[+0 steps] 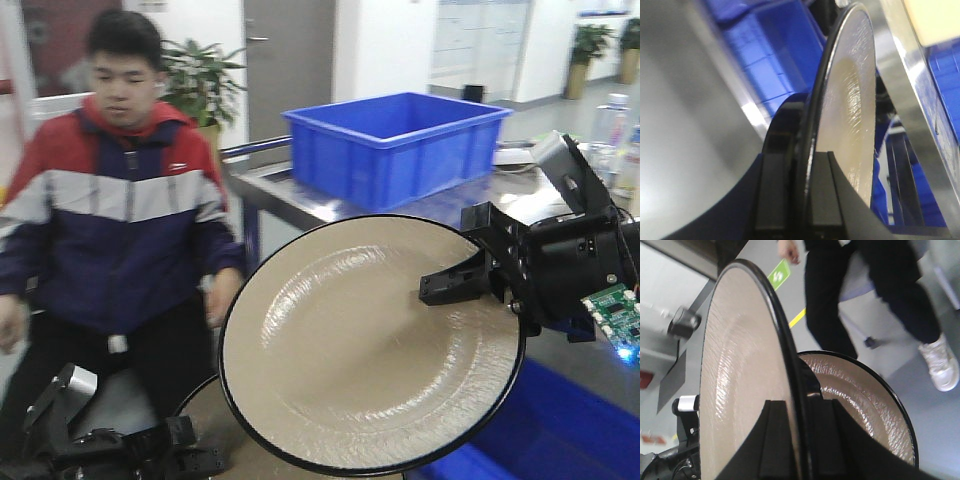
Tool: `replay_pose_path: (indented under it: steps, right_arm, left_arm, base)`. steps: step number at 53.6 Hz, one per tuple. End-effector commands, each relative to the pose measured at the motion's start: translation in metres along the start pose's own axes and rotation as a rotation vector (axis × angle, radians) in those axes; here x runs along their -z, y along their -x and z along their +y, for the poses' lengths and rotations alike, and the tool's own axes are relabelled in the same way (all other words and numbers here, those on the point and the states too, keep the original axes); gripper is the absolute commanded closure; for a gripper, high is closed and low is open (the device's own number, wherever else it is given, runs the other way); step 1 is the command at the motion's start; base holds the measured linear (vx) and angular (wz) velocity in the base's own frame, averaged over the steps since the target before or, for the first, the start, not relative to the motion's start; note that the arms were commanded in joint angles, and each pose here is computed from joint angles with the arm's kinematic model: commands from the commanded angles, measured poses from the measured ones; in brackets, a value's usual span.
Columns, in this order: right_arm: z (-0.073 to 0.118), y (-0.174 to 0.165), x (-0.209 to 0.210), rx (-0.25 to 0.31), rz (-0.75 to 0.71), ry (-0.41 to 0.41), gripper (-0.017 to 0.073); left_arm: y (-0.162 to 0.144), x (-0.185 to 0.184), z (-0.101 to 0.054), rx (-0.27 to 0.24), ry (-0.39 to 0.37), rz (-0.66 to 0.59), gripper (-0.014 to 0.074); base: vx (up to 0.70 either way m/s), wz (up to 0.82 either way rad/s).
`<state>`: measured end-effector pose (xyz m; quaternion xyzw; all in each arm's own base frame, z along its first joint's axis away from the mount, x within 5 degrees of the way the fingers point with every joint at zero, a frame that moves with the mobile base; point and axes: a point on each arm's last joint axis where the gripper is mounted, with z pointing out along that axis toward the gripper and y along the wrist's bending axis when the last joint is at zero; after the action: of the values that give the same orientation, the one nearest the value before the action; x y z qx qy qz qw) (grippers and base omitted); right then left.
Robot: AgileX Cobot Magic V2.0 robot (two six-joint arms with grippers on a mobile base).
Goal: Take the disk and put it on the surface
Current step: 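Carry both plates while driving to the steel table by the crates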
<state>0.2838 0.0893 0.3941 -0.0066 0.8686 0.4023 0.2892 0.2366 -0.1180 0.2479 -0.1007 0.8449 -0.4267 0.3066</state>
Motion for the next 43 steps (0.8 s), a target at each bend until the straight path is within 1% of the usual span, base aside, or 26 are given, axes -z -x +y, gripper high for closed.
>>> replay_pose_path:
  steps: [1, 25, 43]
  right_arm:
    - [0.0241, 0.0097, 0.0191, -0.005, -0.125, 0.1, 0.0568]
    - [0.0241, 0.0097, 0.0191, -0.005, -0.125, 0.1, 0.0568]
    - [0.0241, 0.0097, 0.0191, -0.005, -0.125, 0.1, 0.0568]
  left_arm:
    - [0.0089, 0.0084, -0.0225, 0.079, -0.124, -0.041, 0.0592]
    - [0.0091, 0.0083, -0.0224, 0.079, -0.123, -0.042, 0.0592]
    - [0.0091, 0.0083, -0.0224, 0.079, -0.123, -0.042, 0.0592]
  base:
    - [0.41, -0.63]
    - [0.38, -0.67]
    - [0.28, -0.59]
